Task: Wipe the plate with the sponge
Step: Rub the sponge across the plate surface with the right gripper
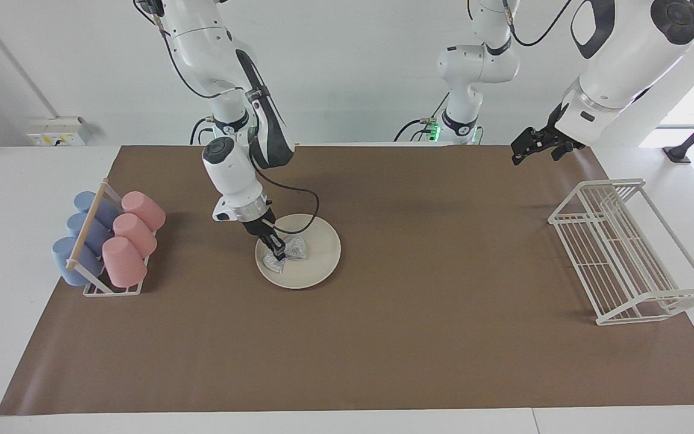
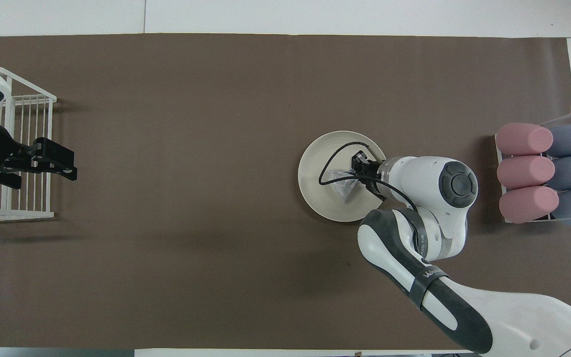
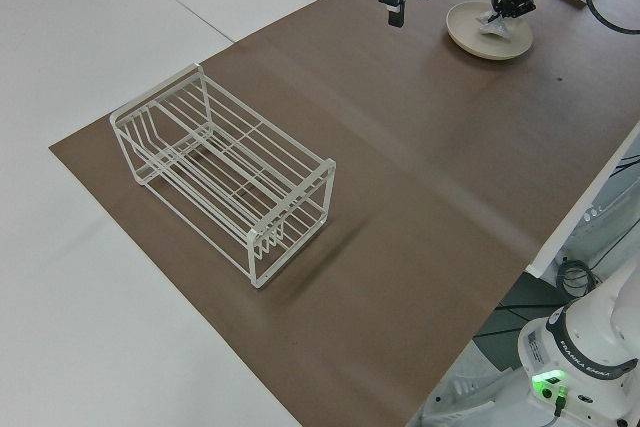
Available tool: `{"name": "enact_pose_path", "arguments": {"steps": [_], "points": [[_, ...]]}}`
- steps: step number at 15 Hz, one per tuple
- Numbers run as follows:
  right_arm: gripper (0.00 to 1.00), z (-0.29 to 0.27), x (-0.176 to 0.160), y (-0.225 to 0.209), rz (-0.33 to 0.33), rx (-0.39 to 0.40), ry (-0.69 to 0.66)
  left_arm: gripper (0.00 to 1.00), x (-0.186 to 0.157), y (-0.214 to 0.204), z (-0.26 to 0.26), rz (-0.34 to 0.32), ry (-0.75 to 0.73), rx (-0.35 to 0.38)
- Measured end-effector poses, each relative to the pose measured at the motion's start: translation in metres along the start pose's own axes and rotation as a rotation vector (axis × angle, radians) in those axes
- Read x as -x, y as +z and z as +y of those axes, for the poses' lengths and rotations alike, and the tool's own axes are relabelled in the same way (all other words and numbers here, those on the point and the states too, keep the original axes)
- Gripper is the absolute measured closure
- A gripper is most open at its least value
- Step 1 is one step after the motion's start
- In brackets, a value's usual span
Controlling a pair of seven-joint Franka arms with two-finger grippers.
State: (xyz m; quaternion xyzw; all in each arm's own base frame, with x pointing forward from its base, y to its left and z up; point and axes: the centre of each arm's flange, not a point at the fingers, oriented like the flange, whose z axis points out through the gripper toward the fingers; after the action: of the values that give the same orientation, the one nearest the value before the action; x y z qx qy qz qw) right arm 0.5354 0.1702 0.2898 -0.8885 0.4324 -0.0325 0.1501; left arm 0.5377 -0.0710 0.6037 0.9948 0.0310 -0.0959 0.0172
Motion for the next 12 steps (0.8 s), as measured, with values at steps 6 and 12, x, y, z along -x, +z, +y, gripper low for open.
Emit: {"name": "enact_pose_path", "arguments": {"steps": [6,12], "points": [[0.90,-0.020,0.071,0.011,-0.037,0.011,0.085,0.00,-0.001,-0.003,0.000,0.018,-0.001,0.003],[0.90,-0.033,0.066,-0.014,-0.055,0.032,0.107,0.00,0.002,-0.013,0.000,0.043,-0.002,0.007]]}}
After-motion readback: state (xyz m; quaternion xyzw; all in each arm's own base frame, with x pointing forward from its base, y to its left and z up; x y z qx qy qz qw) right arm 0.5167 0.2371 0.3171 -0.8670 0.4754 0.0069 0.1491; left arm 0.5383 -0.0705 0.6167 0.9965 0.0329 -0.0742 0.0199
